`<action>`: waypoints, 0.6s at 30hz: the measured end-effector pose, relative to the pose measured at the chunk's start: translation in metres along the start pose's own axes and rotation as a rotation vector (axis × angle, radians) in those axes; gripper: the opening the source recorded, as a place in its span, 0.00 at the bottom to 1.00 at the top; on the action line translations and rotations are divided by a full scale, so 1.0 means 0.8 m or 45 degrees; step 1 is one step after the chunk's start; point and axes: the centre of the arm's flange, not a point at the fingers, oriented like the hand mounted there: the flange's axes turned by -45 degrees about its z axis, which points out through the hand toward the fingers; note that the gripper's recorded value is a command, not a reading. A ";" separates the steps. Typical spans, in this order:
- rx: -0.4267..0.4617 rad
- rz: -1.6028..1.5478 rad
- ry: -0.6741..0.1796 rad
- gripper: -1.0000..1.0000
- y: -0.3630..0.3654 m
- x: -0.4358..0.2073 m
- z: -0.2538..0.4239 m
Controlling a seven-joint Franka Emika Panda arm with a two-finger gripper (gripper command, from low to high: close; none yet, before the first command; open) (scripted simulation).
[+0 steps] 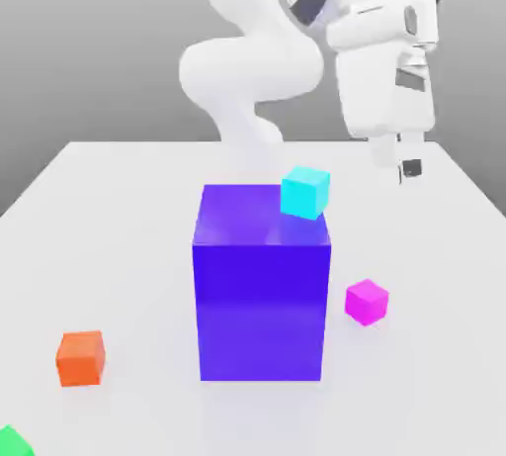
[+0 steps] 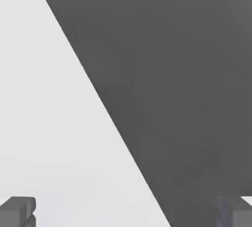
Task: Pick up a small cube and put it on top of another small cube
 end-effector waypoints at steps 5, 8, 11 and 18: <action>0.138 -0.388 -0.052 0.50 -0.075 -0.005 0.075; 0.224 -0.623 -0.073 0.50 -0.123 -0.015 0.112; 0.312 -0.858 -0.089 0.50 -0.171 -0.031 0.143; 0.433 -1.153 -0.085 0.50 -0.238 -0.061 0.199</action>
